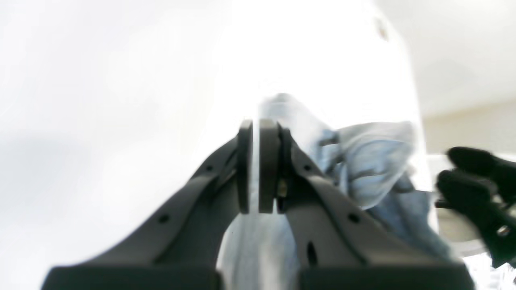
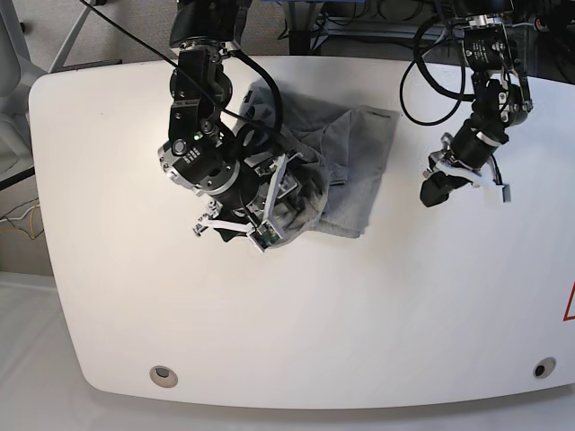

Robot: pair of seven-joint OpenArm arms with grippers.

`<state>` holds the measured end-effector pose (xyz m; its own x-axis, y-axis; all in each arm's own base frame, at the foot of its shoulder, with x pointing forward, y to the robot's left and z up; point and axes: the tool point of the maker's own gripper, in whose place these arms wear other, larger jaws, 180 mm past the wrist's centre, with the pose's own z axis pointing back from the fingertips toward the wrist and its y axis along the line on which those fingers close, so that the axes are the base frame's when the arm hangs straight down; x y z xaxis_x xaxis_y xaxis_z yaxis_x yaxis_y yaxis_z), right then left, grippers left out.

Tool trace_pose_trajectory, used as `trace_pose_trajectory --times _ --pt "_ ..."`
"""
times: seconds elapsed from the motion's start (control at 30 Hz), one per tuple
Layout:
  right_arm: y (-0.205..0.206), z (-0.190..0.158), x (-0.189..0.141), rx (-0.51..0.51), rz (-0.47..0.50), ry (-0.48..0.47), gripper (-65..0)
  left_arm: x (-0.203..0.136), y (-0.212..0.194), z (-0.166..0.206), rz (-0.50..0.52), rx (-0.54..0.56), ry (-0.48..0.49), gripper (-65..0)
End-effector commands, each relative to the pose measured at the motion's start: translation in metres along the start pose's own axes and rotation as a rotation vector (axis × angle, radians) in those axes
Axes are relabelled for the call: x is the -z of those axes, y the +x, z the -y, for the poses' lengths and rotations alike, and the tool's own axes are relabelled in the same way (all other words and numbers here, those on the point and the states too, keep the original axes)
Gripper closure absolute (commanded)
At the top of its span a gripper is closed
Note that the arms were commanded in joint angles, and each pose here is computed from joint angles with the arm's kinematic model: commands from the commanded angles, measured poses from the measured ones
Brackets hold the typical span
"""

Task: Fold the T-shirt properly
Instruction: 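Release the shirt with the right gripper and lift it away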

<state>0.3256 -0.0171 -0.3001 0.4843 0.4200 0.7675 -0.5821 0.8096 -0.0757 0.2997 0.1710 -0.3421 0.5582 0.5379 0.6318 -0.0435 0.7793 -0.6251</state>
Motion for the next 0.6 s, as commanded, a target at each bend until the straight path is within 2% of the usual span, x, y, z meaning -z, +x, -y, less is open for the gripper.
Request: trace_pose_trajectory --times 0.0,0.23,0.47,0.53,0.57 --pt "0.016 0.015 -0.007 0.011 0.059 -0.039 -36.2 -0.002 0.007 0.006 0.021 0.017 -0.028 -2.2" --pt "0.011 0.042 -0.013 0.068 0.059 -0.105 -36.2 -0.002 -0.010 -0.012 -0.029 0.035 0.032 -2.2" --pt "-0.015 0.078 -0.026 0.077 0.008 -0.189 -34.8 -0.002 -0.031 -0.027 -0.074 0.036 0.087 -2.2" --pt "-0.019 0.082 -0.029 0.069 -0.004 -0.199 -31.2 -0.003 -0.035 -0.031 -0.084 0.038 0.101 -2.2" --pt "-0.025 0.084 -0.030 0.071 -0.018 -0.205 -27.5 -0.003 -0.036 -0.032 -0.089 0.043 0.106 -2.2"
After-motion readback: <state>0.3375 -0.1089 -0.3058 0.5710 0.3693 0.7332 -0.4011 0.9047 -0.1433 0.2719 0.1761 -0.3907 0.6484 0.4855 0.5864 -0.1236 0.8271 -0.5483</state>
